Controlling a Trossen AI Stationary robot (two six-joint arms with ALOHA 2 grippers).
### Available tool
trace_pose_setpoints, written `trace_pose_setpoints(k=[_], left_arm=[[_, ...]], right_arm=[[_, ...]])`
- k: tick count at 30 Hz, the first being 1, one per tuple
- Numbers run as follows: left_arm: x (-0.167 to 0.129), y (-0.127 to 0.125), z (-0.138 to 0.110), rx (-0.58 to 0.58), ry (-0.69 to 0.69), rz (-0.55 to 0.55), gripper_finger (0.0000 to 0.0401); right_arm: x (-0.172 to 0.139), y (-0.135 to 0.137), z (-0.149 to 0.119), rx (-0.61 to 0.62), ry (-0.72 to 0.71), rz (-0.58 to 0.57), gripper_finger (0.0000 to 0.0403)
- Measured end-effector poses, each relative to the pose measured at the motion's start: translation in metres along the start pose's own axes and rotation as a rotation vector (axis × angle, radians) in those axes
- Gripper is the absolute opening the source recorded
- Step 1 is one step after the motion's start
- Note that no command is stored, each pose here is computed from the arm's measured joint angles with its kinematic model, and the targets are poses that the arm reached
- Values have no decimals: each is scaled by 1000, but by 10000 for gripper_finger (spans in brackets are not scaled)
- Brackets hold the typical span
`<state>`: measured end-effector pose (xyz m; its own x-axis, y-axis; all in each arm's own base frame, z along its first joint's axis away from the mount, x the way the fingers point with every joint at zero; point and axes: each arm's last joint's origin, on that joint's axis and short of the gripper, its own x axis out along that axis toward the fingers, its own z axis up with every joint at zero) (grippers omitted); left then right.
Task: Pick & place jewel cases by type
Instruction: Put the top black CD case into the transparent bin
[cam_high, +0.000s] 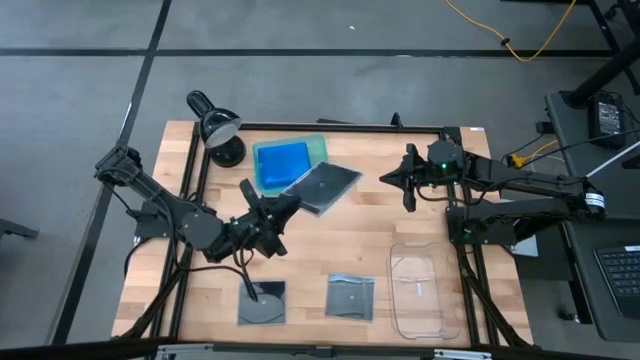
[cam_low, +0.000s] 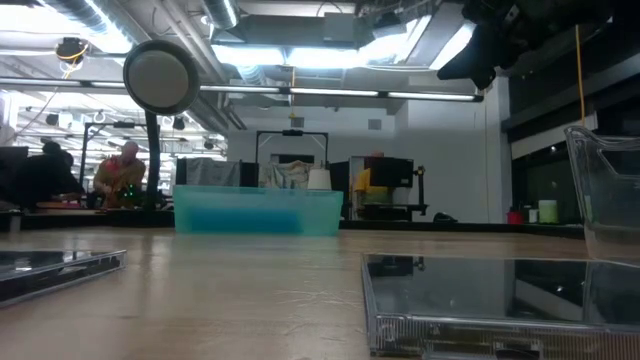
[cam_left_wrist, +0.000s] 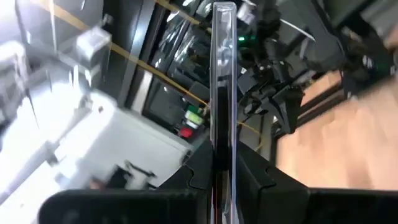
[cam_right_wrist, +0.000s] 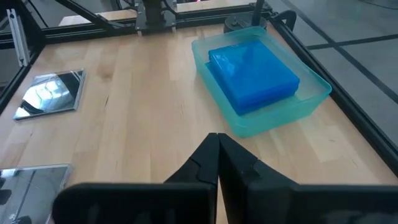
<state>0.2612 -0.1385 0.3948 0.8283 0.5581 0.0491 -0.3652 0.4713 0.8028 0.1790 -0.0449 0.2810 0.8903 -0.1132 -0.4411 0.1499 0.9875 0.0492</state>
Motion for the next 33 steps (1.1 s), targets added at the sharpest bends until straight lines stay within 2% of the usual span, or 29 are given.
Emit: trace_pose_setpoints(k=[5,13,18,21,25,28,33], left_arm=[[0,1,0,-258,13,12,24],[3,2,-1,-828,5,19,24],[3,1,0,-1103,-28,-35,24],[5,1,1,-1179,-47,-73,24],[6,1,0,-1154,-47,-79,24],[8,1,-2,-1112,-41,-74,24],[13,1,-4,-1101,-32,-63,24]], right_arm=[[0,0,0,-1,0,6,10],[1,13,0,-52,-1,117,10],[0,28,10,-110,-104,185,10],[-2,34,20,-150,-218,214,10],[-6,39,32,-168,-357,254,16],[-8,40,38,-145,-417,278,37],[-8,40,41,-65,-439,297,90]])
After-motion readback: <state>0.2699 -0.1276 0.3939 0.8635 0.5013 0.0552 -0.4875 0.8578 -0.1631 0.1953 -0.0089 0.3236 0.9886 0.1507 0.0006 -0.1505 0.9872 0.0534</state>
